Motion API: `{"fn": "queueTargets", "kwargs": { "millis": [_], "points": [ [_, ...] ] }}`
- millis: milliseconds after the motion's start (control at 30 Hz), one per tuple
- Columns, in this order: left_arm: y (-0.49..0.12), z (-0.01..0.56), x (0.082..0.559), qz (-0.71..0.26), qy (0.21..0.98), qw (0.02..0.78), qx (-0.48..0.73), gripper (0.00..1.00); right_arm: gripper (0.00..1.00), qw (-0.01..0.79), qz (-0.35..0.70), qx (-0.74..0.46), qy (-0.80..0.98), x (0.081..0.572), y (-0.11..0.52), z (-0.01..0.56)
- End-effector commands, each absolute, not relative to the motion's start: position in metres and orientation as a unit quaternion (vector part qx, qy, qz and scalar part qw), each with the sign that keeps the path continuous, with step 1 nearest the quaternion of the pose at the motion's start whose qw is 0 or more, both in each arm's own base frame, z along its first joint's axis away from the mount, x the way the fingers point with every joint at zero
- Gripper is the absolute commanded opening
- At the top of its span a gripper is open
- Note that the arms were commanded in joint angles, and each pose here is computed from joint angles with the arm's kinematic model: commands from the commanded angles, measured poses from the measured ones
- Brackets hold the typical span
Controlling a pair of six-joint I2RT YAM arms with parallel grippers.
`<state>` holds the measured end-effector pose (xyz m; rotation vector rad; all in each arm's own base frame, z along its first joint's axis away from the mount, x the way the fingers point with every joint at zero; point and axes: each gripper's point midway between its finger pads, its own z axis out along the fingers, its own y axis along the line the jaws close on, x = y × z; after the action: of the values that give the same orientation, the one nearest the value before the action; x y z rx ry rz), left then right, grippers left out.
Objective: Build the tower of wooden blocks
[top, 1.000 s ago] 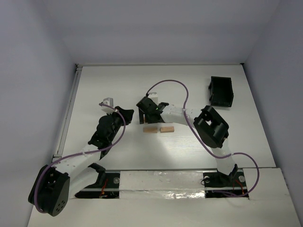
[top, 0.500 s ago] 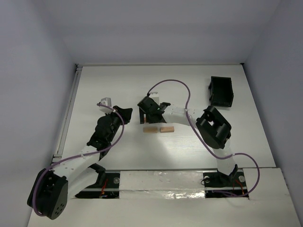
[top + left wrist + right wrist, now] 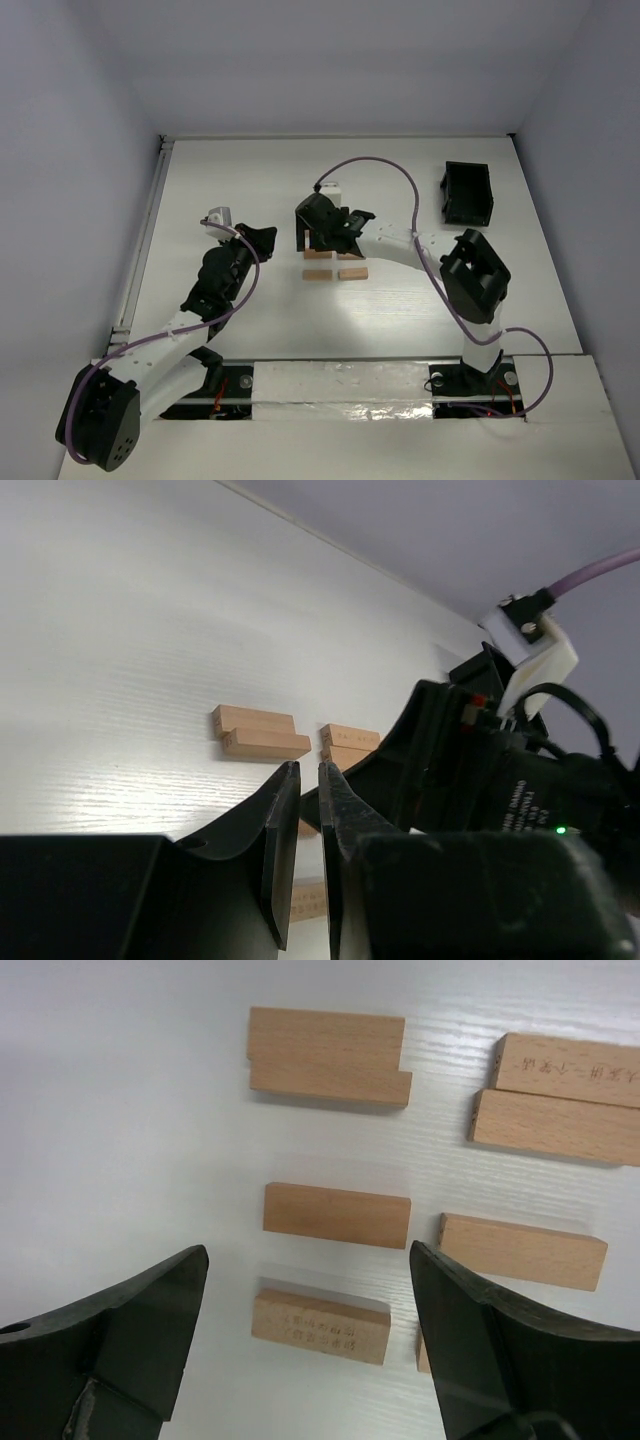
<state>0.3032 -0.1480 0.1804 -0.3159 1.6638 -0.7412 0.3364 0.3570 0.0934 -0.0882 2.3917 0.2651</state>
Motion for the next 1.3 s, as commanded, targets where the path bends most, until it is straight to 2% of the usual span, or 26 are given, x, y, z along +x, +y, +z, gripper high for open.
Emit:
{"fn": "queueTargets", "kwargs": {
  "millis": [0, 33, 100, 133, 167, 233, 300, 400, 433, 533, 600, 833, 1267],
  "points": [
    [-0.147, 0.204, 0.308, -0.328, 0.695, 0.626, -0.135, 0.12, 0.82, 0.397, 0.136, -0.028, 0.907, 0.347, 0.363, 0.131],
    [-0.148, 0.203, 0.308, -0.328, 0.695, 0.625, -0.134, 0.12, 0.66, 0.399, 0.134, -0.033, 0.907, 0.347, 0.363, 0.132],
    [-0.148, 0.204, 0.308, -0.330, 0.696, 0.624, -0.133, 0.12, 0.45, 0.400, 0.127, -0.024, 0.907, 0.358, 0.353, 0.134],
    [-0.149, 0.204, 0.308, -0.331, 0.695, 0.624, -0.132, 0.12, 0.28, 0.399, 0.123, -0.022, 0.908, 0.361, 0.349, 0.132],
    [-0.149, 0.204, 0.308, -0.331, 0.696, 0.624, -0.132, 0.12, 0.22, 0.397, 0.123, -0.020, 0.909, 0.364, 0.346, 0.132],
    [-0.151, 0.204, 0.308, -0.334, 0.696, 0.623, -0.129, 0.12, 0.18, 0.395, 0.120, -0.010, 0.911, 0.373, 0.329, 0.129],
    [-0.151, 0.203, 0.308, -0.334, 0.698, 0.621, -0.129, 0.12, 0.21, 0.385, 0.123, -0.007, 0.914, 0.377, 0.319, 0.124],
    [-0.153, 0.203, 0.308, -0.337, 0.698, 0.619, -0.127, 0.12, 0.55, 0.379, 0.097, 0.008, 0.920, 0.388, 0.291, 0.115],
    [-0.153, 0.203, 0.308, -0.337, 0.699, 0.618, -0.126, 0.12, 0.74, 0.381, 0.087, 0.014, 0.920, 0.394, 0.281, 0.114],
    [-0.153, 0.202, 0.308, -0.336, 0.699, 0.618, -0.126, 0.12, 0.93, 0.374, 0.072, 0.004, 0.925, 0.399, 0.272, 0.106],
    [-0.153, 0.203, 0.309, -0.336, 0.699, 0.618, -0.126, 0.12, 0.98, 0.367, 0.044, 0.001, 0.929, 0.405, 0.262, 0.098],
    [-0.153, 0.201, 0.309, -0.334, 0.701, 0.617, -0.126, 0.12, 0.95, 0.347, 0.018, -0.064, 0.936, 0.410, 0.255, 0.093],
    [-0.154, 0.200, 0.309, -0.336, 0.702, 0.615, -0.125, 0.12, 0.96, 0.283, -0.025, -0.130, 0.950, 0.400, 0.232, 0.063]
  ]
}}
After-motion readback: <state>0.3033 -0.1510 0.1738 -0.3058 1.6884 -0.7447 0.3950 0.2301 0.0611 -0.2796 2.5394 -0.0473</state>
